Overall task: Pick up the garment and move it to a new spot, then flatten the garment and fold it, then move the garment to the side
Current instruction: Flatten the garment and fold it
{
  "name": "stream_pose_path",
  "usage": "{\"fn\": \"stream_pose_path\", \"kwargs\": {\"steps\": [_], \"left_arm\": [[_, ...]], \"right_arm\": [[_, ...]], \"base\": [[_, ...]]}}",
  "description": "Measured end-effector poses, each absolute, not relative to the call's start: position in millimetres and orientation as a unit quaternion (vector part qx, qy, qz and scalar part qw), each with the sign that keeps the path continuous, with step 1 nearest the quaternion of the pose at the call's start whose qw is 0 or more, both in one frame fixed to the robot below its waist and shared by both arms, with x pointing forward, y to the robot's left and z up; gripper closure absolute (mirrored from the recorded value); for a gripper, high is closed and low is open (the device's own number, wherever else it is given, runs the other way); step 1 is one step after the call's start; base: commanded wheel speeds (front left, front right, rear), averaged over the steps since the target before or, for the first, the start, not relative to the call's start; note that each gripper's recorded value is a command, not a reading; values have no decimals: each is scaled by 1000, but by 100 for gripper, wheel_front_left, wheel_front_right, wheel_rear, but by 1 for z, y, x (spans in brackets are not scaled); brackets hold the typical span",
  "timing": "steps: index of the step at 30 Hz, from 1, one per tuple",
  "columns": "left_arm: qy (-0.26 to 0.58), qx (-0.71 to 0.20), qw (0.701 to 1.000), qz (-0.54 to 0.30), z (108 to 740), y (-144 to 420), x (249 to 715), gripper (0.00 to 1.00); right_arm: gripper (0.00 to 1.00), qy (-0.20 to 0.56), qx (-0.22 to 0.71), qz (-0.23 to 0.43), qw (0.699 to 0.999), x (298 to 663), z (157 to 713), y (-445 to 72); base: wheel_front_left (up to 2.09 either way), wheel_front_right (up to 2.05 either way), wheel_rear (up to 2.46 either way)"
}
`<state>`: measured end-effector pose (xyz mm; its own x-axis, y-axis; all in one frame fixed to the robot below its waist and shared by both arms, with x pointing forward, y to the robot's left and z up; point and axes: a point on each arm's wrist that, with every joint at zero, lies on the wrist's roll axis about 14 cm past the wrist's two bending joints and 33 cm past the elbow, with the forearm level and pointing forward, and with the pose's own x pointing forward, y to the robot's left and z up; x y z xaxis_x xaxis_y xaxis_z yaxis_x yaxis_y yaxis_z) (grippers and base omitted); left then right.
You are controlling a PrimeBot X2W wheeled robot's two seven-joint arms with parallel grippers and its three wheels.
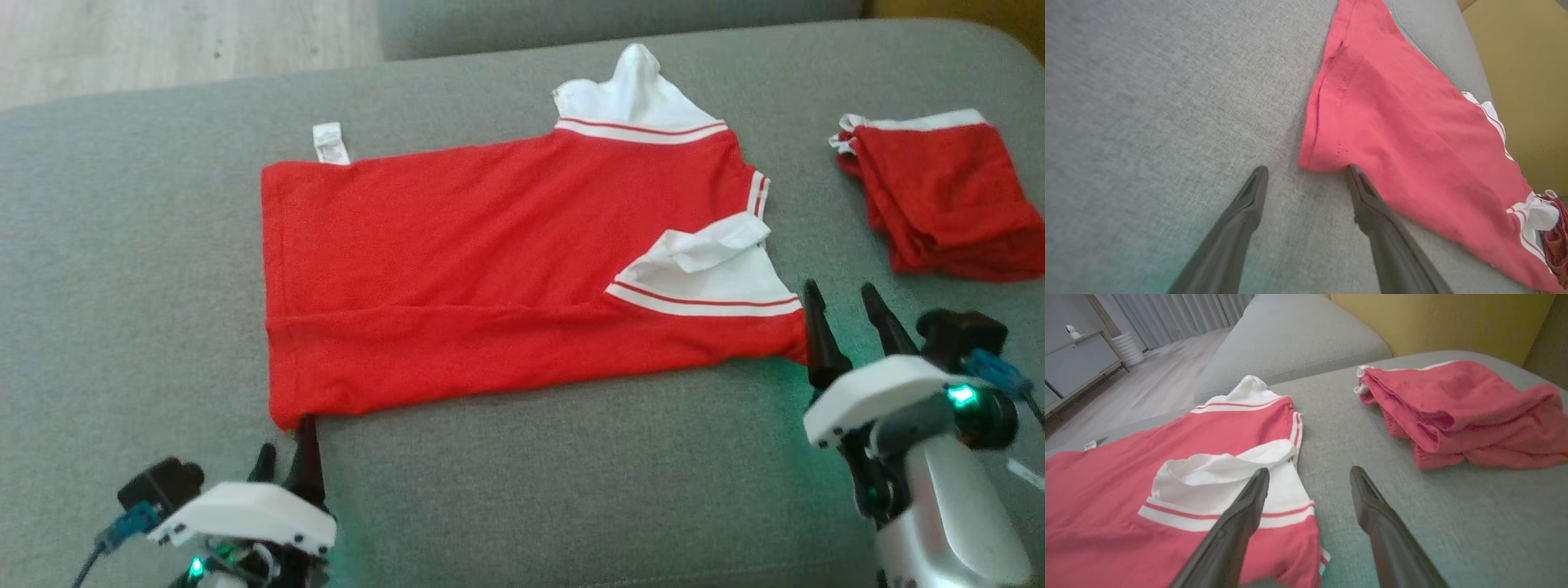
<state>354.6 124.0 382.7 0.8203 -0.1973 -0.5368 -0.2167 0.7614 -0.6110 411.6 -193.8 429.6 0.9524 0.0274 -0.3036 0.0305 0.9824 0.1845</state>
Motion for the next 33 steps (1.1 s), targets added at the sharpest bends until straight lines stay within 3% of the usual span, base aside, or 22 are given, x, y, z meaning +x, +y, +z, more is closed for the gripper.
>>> {"fn": "stream_pose_path", "kwargs": {"steps": [9, 24, 25, 27, 28, 29, 30, 33], "left_arm": [[291, -384, 876, -10, 386, 110, 380, 0], [284, -398, 872, -26, 394, 105, 386, 0], [284, -397, 873, -20, 393, 106, 386, 5], [289, -395, 872, -15, 388, 108, 385, 55], [291, -394, 872, -12, 386, 108, 385, 69], [295, -393, 871, -11, 384, 108, 385, 95], [297, -392, 871, -9, 382, 108, 385, 100], [296, -392, 871, -5, 380, 109, 386, 100]], "right_arm": [[0, 202, 102, -19, 974, 387, 407, -204], [0, 214, 101, -13, 971, 392, 400, -200], [0, 215, 101, -13, 971, 391, 400, -199], [0, 225, 101, -12, 969, 390, 396, -199], [0, 231, 102, -12, 968, 389, 393, -199], [0, 237, 104, -14, 966, 388, 389, -199], [0, 243, 107, -16, 964, 386, 386, -200], [0, 262, 108, -16, 959, 382, 375, -199]], "base": [[0, 0, 0], [0, 0, 0], [0, 0, 0], [0, 0, 0], [0, 0, 0], [0, 0, 0], [0, 0, 0], [0, 0, 0]]}}
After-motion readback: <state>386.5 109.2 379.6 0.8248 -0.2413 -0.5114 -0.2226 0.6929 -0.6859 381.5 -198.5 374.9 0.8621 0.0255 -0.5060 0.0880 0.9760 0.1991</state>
